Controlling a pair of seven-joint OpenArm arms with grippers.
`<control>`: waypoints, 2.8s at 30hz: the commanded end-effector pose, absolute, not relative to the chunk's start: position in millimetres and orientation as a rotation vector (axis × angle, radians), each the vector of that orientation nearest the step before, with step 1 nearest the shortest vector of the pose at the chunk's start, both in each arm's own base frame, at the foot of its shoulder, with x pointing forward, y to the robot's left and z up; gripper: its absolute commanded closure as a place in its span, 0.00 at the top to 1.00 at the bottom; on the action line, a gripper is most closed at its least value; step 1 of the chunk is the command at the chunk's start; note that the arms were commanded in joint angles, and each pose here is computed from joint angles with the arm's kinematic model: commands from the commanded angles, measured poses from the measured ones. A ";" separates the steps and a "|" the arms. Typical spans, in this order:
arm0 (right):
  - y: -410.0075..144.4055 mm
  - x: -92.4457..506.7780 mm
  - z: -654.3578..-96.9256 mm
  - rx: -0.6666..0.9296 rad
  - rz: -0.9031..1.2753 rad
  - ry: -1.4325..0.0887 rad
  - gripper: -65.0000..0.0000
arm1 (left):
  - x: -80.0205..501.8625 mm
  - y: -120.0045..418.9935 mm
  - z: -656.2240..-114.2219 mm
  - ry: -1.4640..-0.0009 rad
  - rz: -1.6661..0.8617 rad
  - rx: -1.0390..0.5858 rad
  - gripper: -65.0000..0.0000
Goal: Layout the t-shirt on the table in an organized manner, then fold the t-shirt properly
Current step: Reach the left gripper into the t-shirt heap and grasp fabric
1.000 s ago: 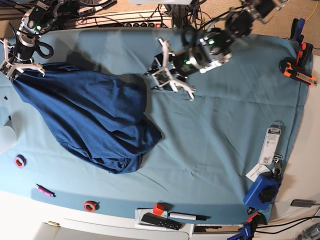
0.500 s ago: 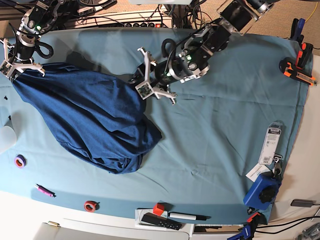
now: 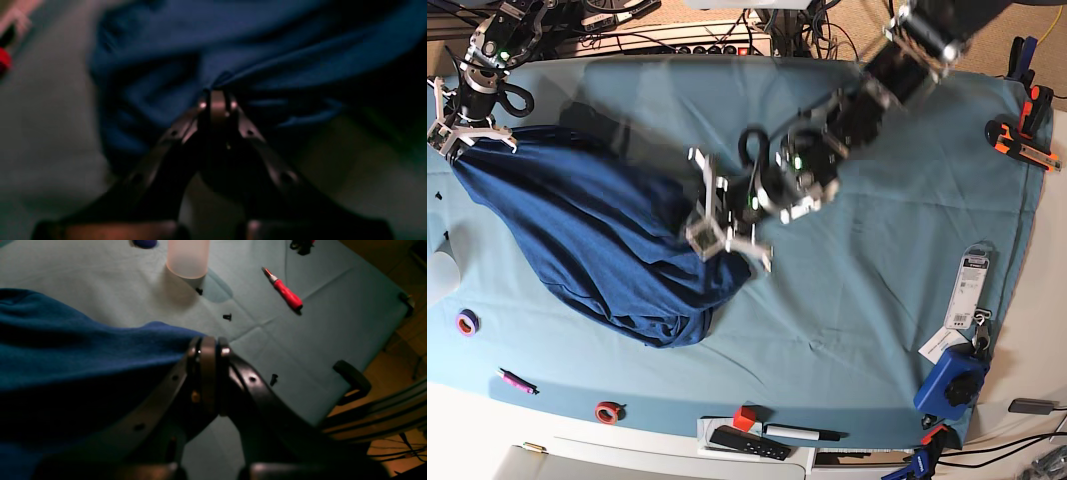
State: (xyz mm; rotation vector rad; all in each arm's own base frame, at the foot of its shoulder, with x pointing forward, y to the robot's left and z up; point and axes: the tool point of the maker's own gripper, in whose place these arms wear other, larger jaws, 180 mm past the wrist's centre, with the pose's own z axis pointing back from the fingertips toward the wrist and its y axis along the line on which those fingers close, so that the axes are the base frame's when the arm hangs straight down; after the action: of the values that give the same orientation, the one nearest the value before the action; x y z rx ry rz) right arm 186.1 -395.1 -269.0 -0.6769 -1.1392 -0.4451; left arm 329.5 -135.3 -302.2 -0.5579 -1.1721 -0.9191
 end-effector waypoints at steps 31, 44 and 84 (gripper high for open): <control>-397.2 191.2 -246.3 -0.724 -0.410 -1.220 0.00 | 375.7 -225.9 -271.2 -1.198 -1.065 -0.489 0.42; -396.9 191.5 -246.5 -0.722 -0.408 -1.220 0.00 | 347.6 -128.4 -296.8 -0.893 -0.904 -0.834 0.40; -396.9 190.9 -248.2 -0.720 -0.410 -1.211 0.00 | 287.8 -184.8 -369.6 -1.055 -1.271 -0.398 0.42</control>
State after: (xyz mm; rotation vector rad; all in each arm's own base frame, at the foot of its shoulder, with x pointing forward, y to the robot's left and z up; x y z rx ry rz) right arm 188.3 -394.0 -264.8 -0.6819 -1.1663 -0.4352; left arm 281.9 -176.4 -384.2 -0.3852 -1.0105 -1.2696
